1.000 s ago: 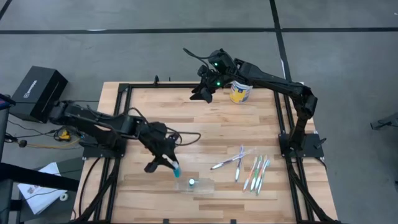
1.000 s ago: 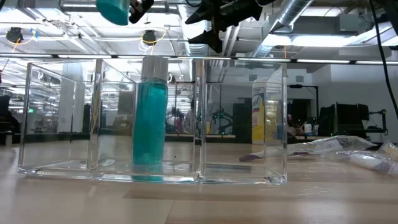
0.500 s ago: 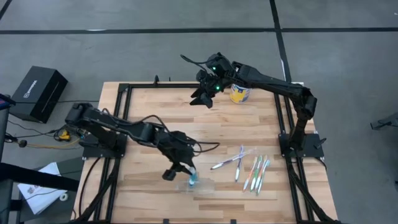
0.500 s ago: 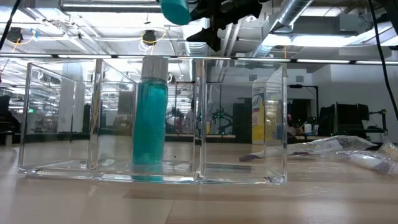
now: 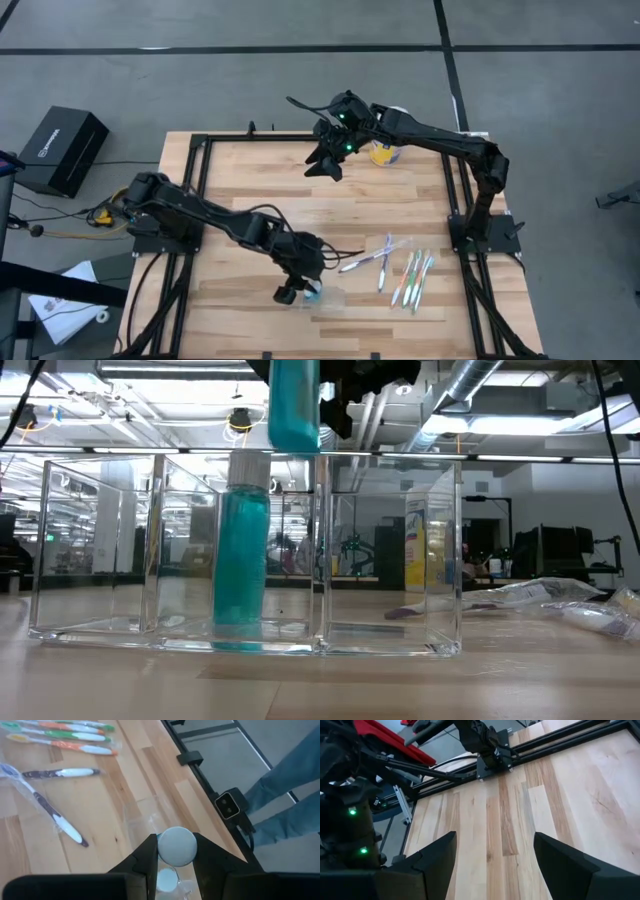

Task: Pick & Place toothbrushing station
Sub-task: Put the mouthwash into the transparent organizer

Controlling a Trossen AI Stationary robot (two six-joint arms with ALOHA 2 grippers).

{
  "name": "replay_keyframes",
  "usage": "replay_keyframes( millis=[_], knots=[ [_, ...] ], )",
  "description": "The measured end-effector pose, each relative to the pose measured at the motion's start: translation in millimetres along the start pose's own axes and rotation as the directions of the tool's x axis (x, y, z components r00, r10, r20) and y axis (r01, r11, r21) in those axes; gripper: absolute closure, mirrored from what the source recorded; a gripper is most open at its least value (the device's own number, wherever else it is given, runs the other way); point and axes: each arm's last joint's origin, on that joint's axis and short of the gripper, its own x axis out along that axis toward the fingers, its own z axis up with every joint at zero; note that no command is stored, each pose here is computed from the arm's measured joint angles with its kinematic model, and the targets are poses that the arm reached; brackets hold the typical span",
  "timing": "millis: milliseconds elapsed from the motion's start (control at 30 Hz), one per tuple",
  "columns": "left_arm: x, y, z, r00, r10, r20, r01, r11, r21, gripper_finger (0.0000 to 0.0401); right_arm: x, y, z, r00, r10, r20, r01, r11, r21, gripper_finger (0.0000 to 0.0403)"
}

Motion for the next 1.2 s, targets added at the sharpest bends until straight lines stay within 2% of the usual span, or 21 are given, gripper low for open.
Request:
replay_keyframes(
  millis=[433, 867, 1200],
  knots=[
    [4.9, 1.2, -0.8, 0.999, 0.029, -0.013, -0.029, 1.000, -0.004, 0.0315, 1.5, 2.5, 0.3, 1.000, 0.006, 0.003, -0.006, 1.000, -0.004, 0.0149],
    [20.9, 6.3, -10.8, 0.994, 0.078, -0.079, -0.081, 0.996, -0.033, 0.0315, 3.7, 6.3, 1.9, 1.000, 0.020, 0.018, -0.020, 1.000, -0.004, 0.0149],
    [42.2, -4.2, -18.0, 0.989, 0.090, -0.116, -0.096, 0.994, -0.054, 0.0315, 5.8, 9.9, 1.3, 0.999, 0.028, 0.014, -0.028, 1.000, -0.009, 0.0149]
  ],
)
